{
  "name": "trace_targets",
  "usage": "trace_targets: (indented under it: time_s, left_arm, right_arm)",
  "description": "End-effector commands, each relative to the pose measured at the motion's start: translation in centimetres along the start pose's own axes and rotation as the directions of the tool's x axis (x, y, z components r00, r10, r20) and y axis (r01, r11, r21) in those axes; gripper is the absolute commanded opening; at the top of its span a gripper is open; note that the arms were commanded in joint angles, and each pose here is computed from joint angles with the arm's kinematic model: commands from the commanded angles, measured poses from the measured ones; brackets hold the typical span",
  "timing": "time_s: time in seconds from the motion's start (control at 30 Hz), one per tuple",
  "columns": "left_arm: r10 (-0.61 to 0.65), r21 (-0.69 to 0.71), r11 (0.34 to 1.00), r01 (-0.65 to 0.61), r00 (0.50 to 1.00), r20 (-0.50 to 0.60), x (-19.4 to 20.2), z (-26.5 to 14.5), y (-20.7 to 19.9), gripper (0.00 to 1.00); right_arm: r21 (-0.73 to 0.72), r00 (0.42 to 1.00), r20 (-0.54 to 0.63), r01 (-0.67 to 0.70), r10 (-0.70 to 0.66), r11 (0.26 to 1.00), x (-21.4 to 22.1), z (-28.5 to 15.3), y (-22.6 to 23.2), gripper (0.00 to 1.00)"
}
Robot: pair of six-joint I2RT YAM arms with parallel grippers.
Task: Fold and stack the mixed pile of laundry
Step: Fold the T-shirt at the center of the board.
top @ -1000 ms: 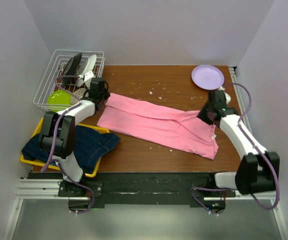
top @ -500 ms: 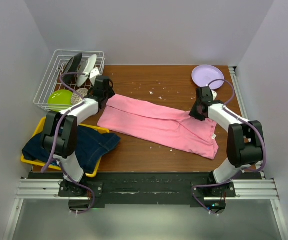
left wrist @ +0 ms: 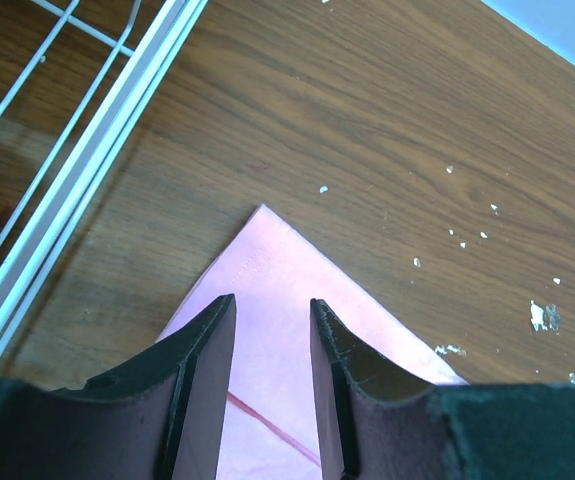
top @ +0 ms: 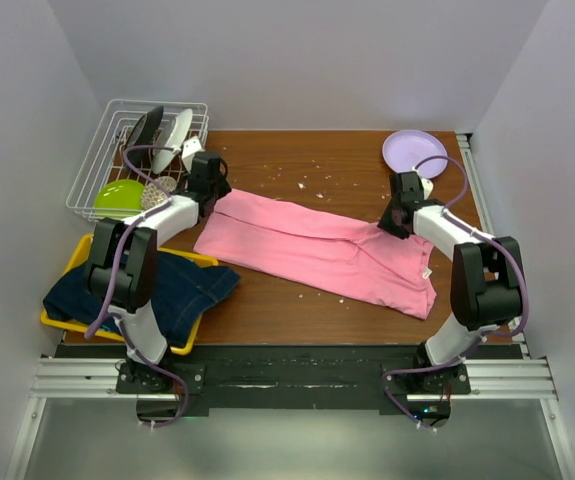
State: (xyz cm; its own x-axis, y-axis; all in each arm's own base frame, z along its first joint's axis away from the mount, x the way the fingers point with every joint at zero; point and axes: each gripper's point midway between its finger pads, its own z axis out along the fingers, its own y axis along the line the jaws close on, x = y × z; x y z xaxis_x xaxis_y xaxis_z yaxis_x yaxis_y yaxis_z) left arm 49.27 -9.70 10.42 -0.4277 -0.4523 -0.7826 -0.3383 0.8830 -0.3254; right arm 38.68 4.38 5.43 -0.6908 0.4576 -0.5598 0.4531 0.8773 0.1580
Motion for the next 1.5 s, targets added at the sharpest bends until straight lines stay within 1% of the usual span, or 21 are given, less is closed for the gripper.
trace_targets:
  time_s: [0.0,0.1,0.13,0.17,0.23,0.27,0.37,0.57,0.6,0.63,0.83,0.87,0.93,1.0,1.07,1.23,1.47]
  left_arm:
    - [-0.021,0.031,0.999,0.019,0.998,0.057,-2.4,-0.2,-1.6,0.4]
    - [-0.022,0.032,0.999,0.02,0.998,0.059,-2.6,-0.2,-1.8,0.4]
    - [-0.021,0.029,0.999,0.019,0.998,0.057,-2.6,-0.2,-1.7,0.4]
    - [-0.021,0.028,0.999,0.019,0.998,0.058,-2.6,-0.2,-1.7,0.4]
    - [-0.019,0.026,0.999,0.018,0.998,0.059,-2.6,-0.2,-1.7,0.4]
    - [-0.021,0.025,0.999,0.02,0.998,0.057,-2.5,-0.2,-1.6,0.4]
    - [-0.018,0.017,1.0,0.017,0.999,0.052,-2.3,-0.1,-1.4,0.4]
    - [-0.021,0.008,1.0,0.021,0.999,0.049,-2.1,-0.1,-1.2,0.4]
    - [-0.022,0.005,1.0,0.022,0.998,0.052,-2.1,-0.1,-1.1,0.4]
    - [-0.021,0.002,1.0,0.021,0.998,0.051,-2.1,-0.1,-1.0,0.4]
    - [-0.018,-0.005,1.0,0.019,0.999,0.047,-1.9,0.1,-0.9,0.4]
    - [-0.021,-0.004,1.0,0.021,0.999,0.048,-2.0,0.1,-1.0,0.4]
    - [-0.019,-0.006,1.0,0.019,0.999,0.044,-1.8,0.2,-0.9,0.4]
    - [-0.018,-0.006,1.0,0.018,0.999,0.04,-1.7,0.3,-0.9,0.4]
    - [-0.02,-0.006,1.0,0.02,0.999,0.038,-1.6,0.3,-0.9,0.4]
    - [-0.019,-0.003,1.0,0.02,1.0,0.024,-1.1,0.6,-1.0,0.4]
    - [-0.022,-0.002,1.0,0.022,1.0,0.005,-0.4,1.0,-1.0,0.4]
  right_arm:
    - [0.018,0.999,0.048,-0.021,0.02,1.0,-1.3,-0.3,-0.2,0.33]
    - [0.029,0.999,0.045,-0.023,0.022,0.999,-1.1,-0.1,-0.4,0.31]
    - [0.025,0.999,0.044,-0.021,0.02,0.999,-1.1,-0.2,-0.3,0.26]
    - [0.024,0.999,0.045,-0.024,0.023,0.999,-1.1,-0.2,-0.3,0.2]
    - [0.025,0.999,0.046,-0.024,0.023,0.999,-1.0,-0.2,-0.4,0.14]
    - [0.025,0.999,0.045,-0.022,0.021,0.999,-0.9,-0.2,-0.4,0.08]
    - [0.02,0.999,0.046,-0.02,0.019,1.0,-0.9,-0.8,-0.5,0.0]
    - [-0.034,0.999,0.043,-0.016,0.017,0.999,-0.8,-4.2,-0.6,0.0]
    - [-0.053,1.0,0.025,-0.016,0.017,0.998,-0.2,-4.5,-0.6,0.0]
    - [-0.085,0.999,0.035,-0.02,0.023,0.996,-0.3,-5.6,-0.3,0.0]
    - [-0.181,0.999,-0.043,-0.032,0.025,0.983,3.2,-7.9,-0.6,0.0]
    - [-0.201,0.999,-0.039,-0.038,0.031,0.979,3.3,-8.6,-0.6,0.0]
    - [-0.224,0.997,-0.077,-0.049,0.032,0.973,4.8,-8.9,-0.6,0.0]
    - [-0.231,0.996,-0.079,-0.057,0.039,0.971,5.4,-9.2,-0.9,0.0]
    - [-0.278,0.993,-0.109,-0.064,0.035,0.959,6.4,-9.9,0.0,0.0]
    - [-0.318,0.989,-0.146,-0.079,0.034,0.945,8.0,-10.5,1.2,0.0]
    - [-0.323,0.984,-0.177,-0.079,0.022,0.943,10.0,-9.4,3.2,0.0]
